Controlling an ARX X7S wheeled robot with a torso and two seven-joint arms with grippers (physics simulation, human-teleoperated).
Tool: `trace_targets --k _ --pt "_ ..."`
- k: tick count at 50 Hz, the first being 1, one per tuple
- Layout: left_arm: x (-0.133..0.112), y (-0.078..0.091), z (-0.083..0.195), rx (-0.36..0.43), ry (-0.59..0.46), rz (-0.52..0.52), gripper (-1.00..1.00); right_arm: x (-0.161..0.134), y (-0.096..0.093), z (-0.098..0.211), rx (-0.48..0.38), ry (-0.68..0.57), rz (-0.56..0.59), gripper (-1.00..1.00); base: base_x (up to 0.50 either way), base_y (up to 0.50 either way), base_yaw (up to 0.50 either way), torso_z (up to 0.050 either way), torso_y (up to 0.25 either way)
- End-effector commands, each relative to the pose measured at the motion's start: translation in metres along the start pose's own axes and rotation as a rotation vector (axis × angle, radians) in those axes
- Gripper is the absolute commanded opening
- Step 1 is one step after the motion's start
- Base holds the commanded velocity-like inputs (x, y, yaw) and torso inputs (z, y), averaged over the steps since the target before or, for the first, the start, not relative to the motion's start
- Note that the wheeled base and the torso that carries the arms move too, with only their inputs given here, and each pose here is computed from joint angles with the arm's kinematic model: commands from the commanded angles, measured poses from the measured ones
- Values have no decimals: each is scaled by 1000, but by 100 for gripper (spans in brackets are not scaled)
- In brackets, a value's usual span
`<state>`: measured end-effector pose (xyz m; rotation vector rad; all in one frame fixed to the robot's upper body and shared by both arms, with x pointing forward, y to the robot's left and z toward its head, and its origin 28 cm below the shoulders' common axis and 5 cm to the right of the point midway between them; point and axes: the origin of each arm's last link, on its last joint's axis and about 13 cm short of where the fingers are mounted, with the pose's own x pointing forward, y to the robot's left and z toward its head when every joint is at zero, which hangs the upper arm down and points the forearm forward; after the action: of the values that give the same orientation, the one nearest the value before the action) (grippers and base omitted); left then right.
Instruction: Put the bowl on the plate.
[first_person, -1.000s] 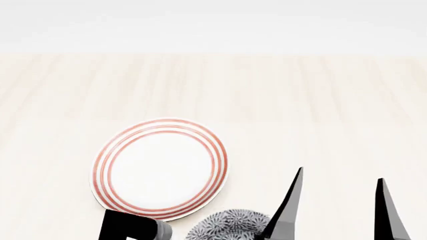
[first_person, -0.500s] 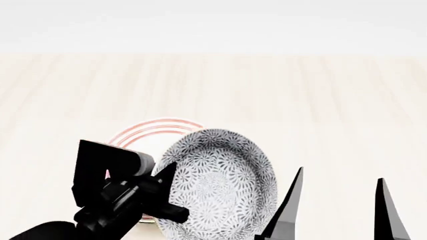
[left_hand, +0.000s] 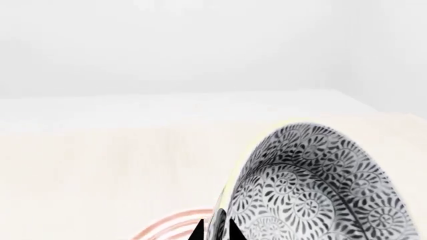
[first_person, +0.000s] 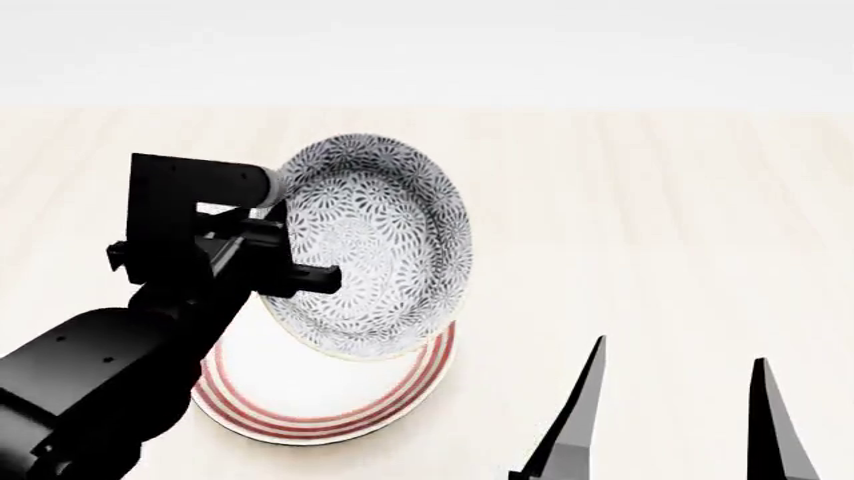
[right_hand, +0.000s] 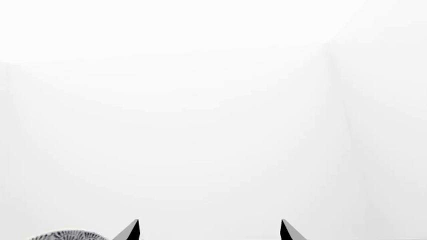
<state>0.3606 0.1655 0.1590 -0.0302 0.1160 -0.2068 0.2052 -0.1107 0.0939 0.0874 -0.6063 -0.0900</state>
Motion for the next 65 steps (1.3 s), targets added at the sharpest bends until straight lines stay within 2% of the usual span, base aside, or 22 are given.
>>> trace_targets --k 1,5,9,15,20,41,52,65 --pt "28 0 16 -23 -6 97 -100 0 0 0 -10 -8 7 100 0 0 0 0 0" --pt "34 -1 14 -46 20 109 -100 0 -1 1 -9 -8 7 100 0 0 0 0 3" --pt "38 -1 12 -132 76 103 -100 0 -1 1 -9 -8 6 100 0 0 0 0 0" --pt "40 -4 11 -142 90 108 -100 0 -1 0 -9 -7 7 100 0 0 0 0 0" --pt "43 -4 10 -195 135 122 -100 -1 -1 0 -9 -4 8 100 0 0 0 0 0" --pt "50 -6 5 -241 212 145 -100 -1 -1 -3 -12 4 7 100 0 0 0 0 0" --pt "49 -6 -3 -202 249 167 -100 -1 -1 -5 -15 10 7 100 0 0 0 0 1" --pt "50 -5 -9 -199 264 174 -100 -2 -1 -5 -16 14 8 100 0 0 0 0 0"
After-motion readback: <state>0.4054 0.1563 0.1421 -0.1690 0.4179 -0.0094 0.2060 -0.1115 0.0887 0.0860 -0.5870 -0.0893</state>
